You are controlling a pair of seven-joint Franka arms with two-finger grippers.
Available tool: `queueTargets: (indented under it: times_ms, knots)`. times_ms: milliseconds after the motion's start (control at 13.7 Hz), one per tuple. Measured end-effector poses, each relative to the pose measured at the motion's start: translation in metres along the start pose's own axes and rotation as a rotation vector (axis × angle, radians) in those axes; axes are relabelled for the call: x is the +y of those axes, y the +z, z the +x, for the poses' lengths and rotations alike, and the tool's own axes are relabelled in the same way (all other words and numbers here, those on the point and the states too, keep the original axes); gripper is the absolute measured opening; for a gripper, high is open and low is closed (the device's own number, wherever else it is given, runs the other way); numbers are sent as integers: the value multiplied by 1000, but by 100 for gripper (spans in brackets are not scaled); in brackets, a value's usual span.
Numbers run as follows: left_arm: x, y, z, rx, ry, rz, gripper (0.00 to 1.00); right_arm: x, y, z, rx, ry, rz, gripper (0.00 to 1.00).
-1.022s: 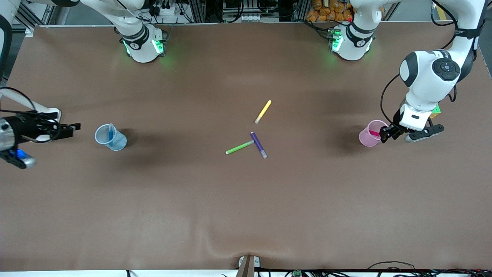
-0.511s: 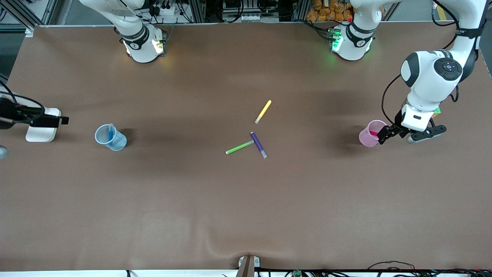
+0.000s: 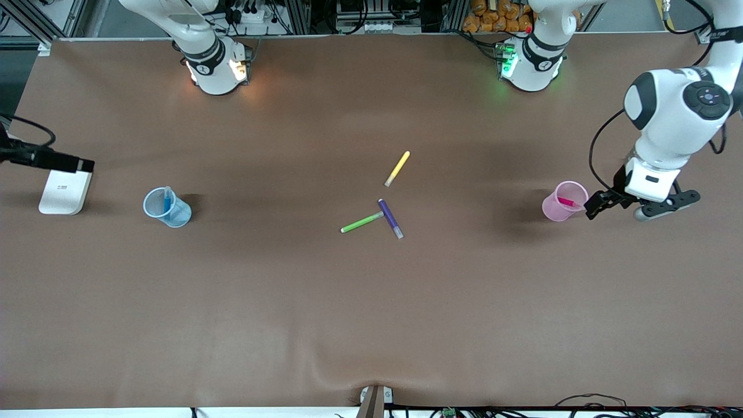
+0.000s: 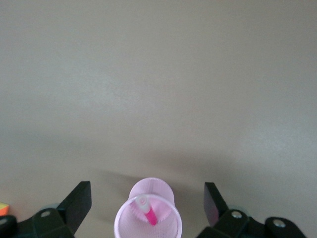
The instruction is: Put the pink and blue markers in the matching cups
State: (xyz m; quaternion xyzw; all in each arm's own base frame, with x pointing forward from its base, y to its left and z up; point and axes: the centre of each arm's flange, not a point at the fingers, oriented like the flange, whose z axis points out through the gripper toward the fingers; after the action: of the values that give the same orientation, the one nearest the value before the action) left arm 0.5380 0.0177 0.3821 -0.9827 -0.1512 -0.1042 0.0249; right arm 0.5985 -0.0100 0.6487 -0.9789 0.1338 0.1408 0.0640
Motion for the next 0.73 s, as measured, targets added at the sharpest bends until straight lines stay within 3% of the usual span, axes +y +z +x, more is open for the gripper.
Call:
queueTargets:
  times_ms: [219, 584, 730]
  knots:
    - [2, -32, 18, -34, 4, 23, 100, -13, -14, -20, 60, -96, -37, 100]
    - [11, -92, 44, -70, 45, 46, 100, 27, -6, -41, 182, -223, -29, 100]
    - [18, -114, 50, -73, 84, 42, 100, 39, 4, -64, 204, -270, -42, 100]
